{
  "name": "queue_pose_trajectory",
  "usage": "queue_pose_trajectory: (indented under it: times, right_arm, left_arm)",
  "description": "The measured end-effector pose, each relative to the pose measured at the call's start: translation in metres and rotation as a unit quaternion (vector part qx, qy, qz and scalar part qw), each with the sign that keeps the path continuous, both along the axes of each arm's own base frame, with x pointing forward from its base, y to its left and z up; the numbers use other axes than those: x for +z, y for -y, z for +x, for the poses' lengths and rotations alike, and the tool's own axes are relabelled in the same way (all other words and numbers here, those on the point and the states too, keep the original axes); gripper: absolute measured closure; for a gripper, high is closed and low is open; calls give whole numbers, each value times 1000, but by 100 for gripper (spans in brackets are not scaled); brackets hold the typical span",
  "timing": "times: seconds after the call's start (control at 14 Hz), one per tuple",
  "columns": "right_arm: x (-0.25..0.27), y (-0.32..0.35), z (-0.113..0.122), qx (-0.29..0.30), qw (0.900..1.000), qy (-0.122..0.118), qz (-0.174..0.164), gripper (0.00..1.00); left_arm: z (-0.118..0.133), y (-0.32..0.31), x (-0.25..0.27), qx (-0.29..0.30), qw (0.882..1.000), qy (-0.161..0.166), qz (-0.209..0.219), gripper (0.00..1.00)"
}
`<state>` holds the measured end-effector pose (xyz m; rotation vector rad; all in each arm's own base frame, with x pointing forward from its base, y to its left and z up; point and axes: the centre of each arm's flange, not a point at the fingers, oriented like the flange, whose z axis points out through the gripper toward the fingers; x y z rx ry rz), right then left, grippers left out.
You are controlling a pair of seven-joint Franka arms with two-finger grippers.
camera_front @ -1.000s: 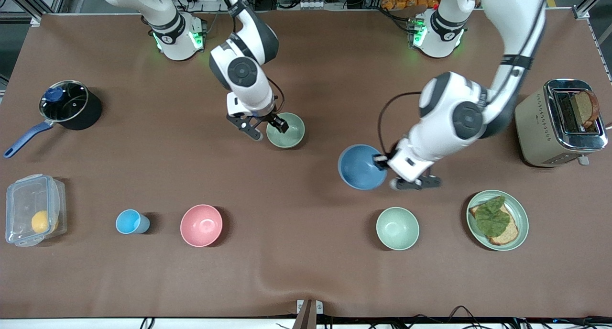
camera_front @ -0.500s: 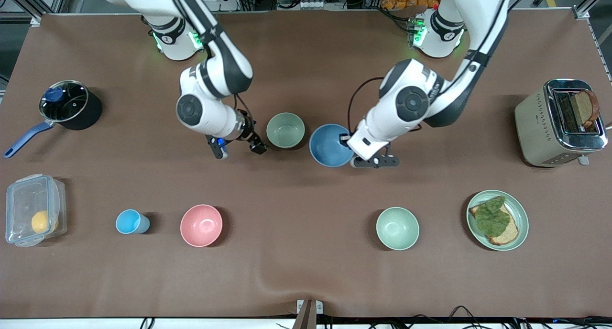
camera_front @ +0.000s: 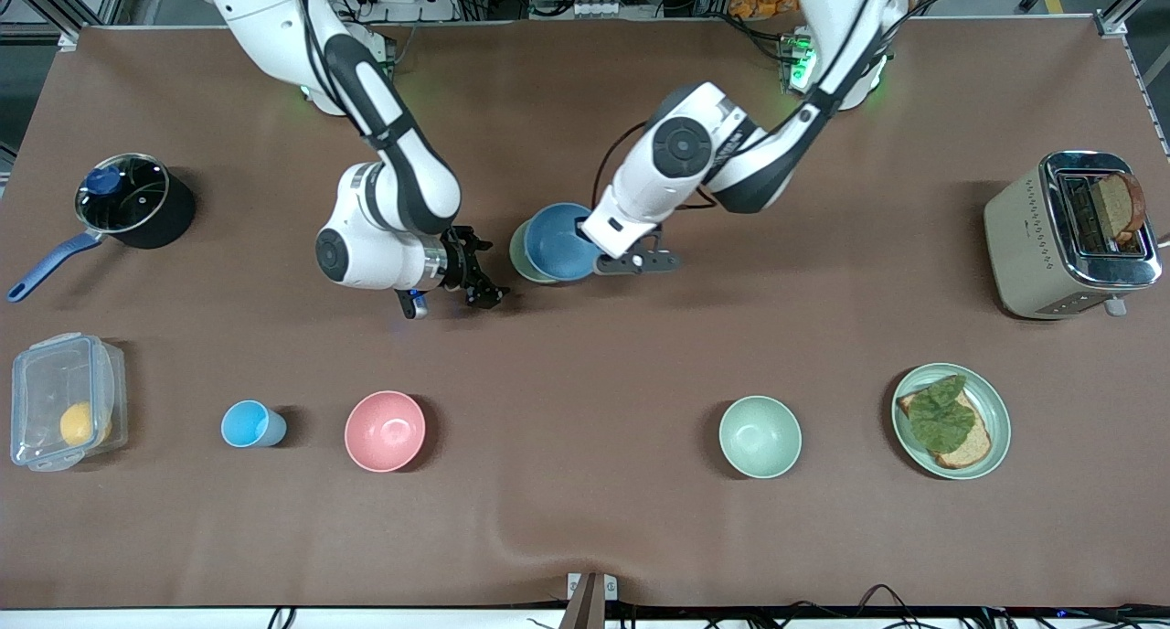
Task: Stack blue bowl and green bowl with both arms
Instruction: 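Lower the blue bowl with the left gripper into the green bowl, then open both grippers and raise them away from the stacked bowls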
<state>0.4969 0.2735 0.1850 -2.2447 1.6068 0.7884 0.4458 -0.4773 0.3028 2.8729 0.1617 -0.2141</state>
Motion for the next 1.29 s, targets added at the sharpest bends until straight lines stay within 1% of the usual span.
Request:
queue_pose_trajectory:
  times: [0.21,0.43,0.64,0.93,1.0,1.07,1.14,1.29]
  right_arm:
    - [-5,3,0,-12,1000,-1,1,0]
    - [-5,5,1,-37,999,-7,14,0]
    - [-5,5,2,-49,999,-9,21,0]
    - [-9,7,-1,-48,999,-9,21,0]
    - [-10,8,-2,-46,999,-9,21,0]
    - [-10,8,-2,-46,999,-8,20,0]
    - [-11,8,-2,-45,999,-8,20,0]
    - [-11,8,-2,-46,999,-5,20,0]
  left_arm:
    - [0,8,-14,8,1000,-4,1,96]
    - [5,17,-24,12,1000,-11,-2,96]
    - [-3,29,-39,11,1000,-22,1,96]
    - [-8,33,-56,5,1000,-27,13,96]
    - [-8,33,-58,5,999,-28,13,90]
    - [-7,33,-58,4,1000,-27,13,81]
    - [-6,36,-56,2,1000,-23,12,69]
    - [-7,42,-51,0,1000,-19,8,50]
